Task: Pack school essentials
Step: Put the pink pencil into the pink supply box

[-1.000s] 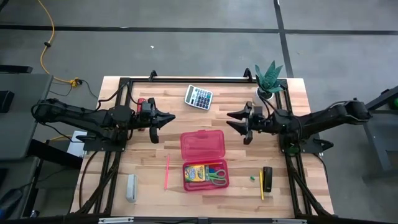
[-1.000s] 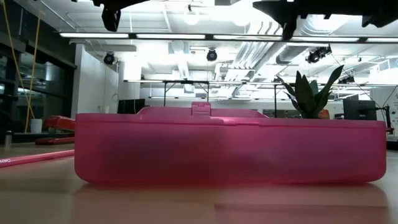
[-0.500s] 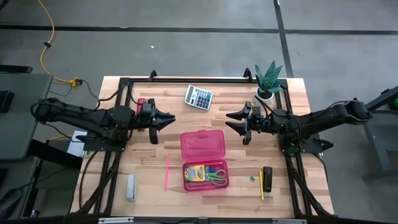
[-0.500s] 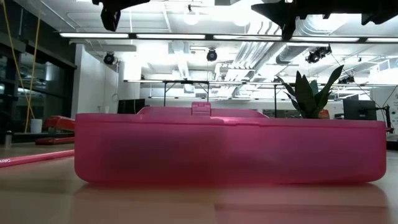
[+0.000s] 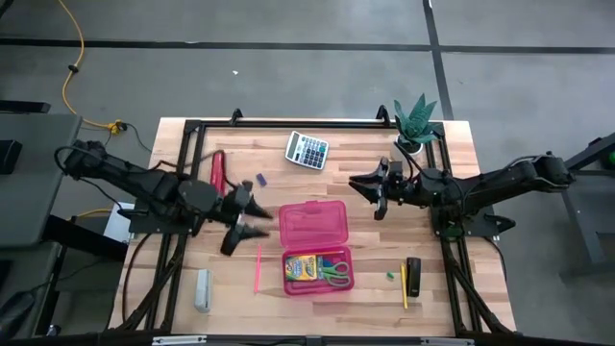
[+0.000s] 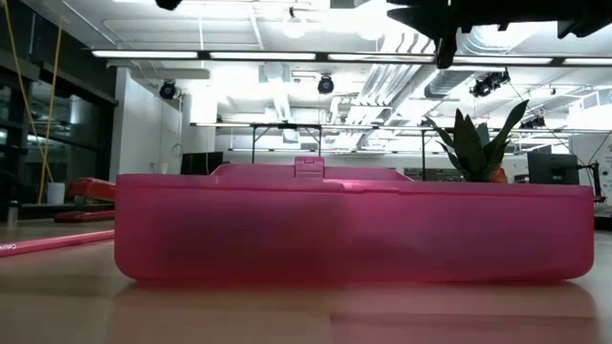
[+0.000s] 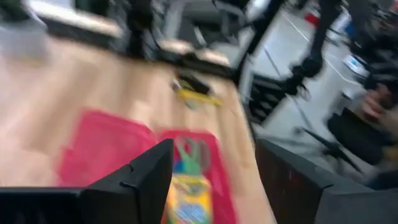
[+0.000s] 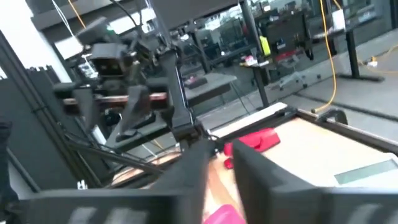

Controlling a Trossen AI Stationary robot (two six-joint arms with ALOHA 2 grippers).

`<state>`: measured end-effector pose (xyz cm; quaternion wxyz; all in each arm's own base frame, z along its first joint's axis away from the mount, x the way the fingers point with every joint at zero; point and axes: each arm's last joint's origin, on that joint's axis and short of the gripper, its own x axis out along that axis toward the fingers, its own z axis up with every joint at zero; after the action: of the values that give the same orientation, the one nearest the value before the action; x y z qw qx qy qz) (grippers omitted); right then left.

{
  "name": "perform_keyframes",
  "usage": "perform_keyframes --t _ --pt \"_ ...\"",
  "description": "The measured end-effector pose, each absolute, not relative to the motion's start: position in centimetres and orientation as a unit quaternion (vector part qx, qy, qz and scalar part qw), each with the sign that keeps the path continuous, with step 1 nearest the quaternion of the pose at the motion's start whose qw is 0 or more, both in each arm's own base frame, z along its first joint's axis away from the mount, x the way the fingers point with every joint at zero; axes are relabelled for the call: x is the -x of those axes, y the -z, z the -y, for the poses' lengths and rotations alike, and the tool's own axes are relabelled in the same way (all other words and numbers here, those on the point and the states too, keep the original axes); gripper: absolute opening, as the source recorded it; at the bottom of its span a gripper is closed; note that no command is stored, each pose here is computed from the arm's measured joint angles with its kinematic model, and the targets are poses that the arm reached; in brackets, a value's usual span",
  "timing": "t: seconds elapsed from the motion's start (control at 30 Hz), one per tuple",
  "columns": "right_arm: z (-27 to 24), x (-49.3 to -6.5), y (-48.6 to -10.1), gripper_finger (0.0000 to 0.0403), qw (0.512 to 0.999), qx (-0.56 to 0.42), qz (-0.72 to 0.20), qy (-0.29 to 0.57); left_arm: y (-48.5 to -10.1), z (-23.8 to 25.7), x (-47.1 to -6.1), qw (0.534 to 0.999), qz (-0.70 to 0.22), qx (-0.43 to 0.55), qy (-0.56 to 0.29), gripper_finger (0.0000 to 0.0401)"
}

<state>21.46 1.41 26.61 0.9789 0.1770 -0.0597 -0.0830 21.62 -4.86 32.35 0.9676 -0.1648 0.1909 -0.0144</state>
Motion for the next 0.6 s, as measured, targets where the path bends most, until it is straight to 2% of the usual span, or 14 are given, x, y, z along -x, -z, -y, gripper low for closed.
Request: perform_keyframes --t 0.07,0.23,0.4,0.6 --pt "-1.4 -21.5 -26.3 0.0017 0.98 -0.178 0.045 0.082 -32.0 6.0 -21.9 0.954 -0.223 0.197 0.035 0.0221" --pt "-1.4 -21.5 -25.3 0.0022 0.975 -0.205 -0.002 0.091 -29.2 9.4 -22.1 0.887 -0.36 0.288 0.012 0.0219" --pt "-1.5 -21.4 -24.3 0.0005 0.972 -0.208 -0.055 0.093 -25.1 12.9 -22.5 0.798 -0.447 0.391 -0.101 0.0218" --pt "-1.5 -21.3 -23.8 0.0002 0.971 -0.203 -0.079 0.098 -19.6 14.6 -24.5 0.73 -0.446 0.447 -0.262 0.0218"
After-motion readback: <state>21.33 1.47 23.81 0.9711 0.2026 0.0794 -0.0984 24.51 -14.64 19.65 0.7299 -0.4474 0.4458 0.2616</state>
